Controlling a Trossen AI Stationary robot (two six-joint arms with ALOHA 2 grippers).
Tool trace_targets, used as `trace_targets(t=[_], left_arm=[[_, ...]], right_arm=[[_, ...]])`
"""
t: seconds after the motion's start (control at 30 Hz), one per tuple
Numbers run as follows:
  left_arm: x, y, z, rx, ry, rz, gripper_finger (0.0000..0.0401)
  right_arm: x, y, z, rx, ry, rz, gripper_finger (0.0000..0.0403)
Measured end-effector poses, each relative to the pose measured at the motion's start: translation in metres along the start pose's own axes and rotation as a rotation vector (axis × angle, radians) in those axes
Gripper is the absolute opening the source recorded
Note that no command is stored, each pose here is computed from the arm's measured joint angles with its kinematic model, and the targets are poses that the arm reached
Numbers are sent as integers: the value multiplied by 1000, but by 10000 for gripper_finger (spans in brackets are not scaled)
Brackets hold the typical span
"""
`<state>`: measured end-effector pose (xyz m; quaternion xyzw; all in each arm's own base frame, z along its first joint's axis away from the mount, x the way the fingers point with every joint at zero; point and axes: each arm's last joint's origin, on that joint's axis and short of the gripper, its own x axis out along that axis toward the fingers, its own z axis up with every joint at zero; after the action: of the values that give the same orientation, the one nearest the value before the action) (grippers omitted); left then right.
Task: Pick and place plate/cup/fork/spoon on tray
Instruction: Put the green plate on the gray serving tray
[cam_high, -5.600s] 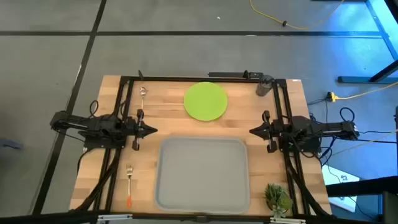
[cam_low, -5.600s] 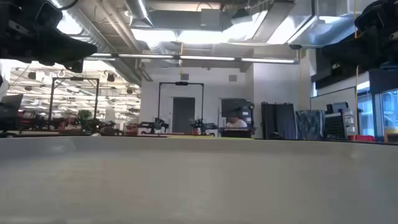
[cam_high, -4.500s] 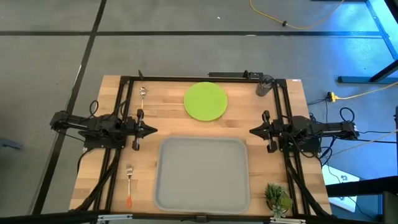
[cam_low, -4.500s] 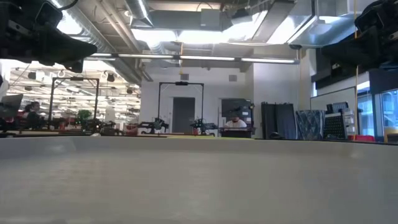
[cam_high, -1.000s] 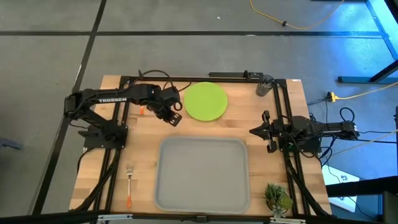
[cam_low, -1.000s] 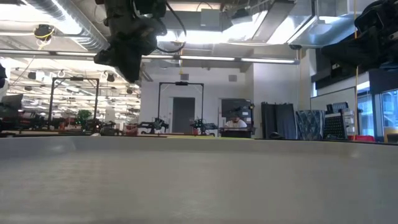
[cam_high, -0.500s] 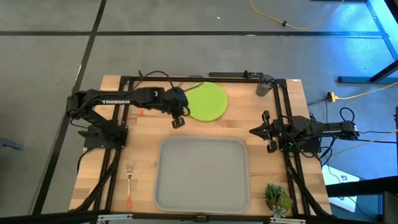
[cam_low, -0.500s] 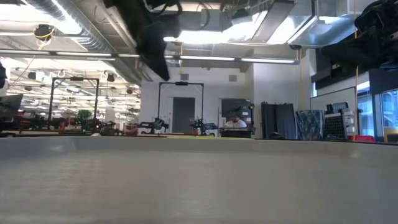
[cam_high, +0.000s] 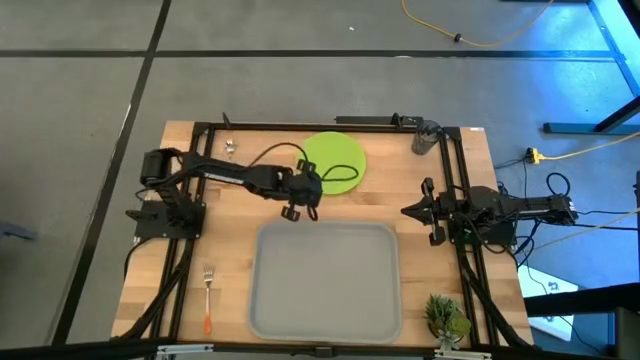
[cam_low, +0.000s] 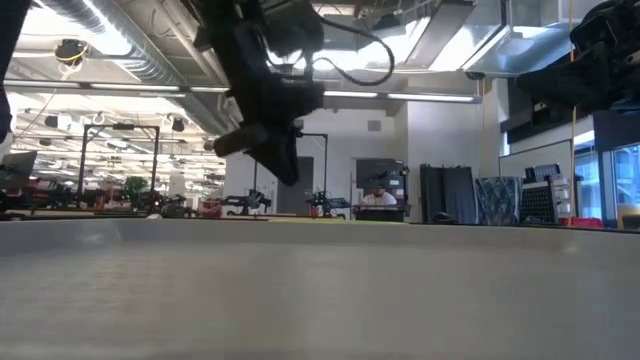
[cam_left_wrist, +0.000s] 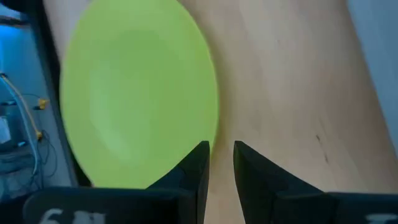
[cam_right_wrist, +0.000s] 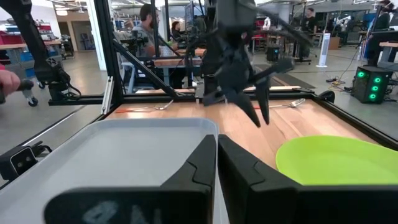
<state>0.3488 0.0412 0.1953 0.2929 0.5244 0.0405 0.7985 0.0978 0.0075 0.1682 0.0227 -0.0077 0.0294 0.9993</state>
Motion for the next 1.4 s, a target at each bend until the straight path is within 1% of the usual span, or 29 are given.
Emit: trace_targets(t=[0.07,0.2,0.3,0.47,0.73,0.9,1.03,1.17,1.23,1.4], left_arm=[[9,-2,1,-3,-5,-7,66],[20,-7,0,12,31,-27,66],[26,-9,0,14,41,-20,66],[28,-6,-1,1,36,-2,66],[35,3,-8,-35,57,4,66],[37,3,-8,-38,27,-49,66],[38,3,-8,-39,36,-37,66],[44,0,-10,-32,51,-57,66],[48,0,-7,-31,34,-45,66],[53,-2,-8,-27,50,-27,66]], right_arm=[[0,0,0,0,0,0,20],[0,0,0,0,0,0,20],[0,0,0,0,0,0,20],[0,0,0,0,1,0,20],[0,0,0,0,0,0,20],[0,0,0,0,0,0,20],[0,0,0,0,1,0,20],[0,0,0,0,1,0,20],[0,0,0,0,0,1,20],[0,0,0,0,0,1,20]])
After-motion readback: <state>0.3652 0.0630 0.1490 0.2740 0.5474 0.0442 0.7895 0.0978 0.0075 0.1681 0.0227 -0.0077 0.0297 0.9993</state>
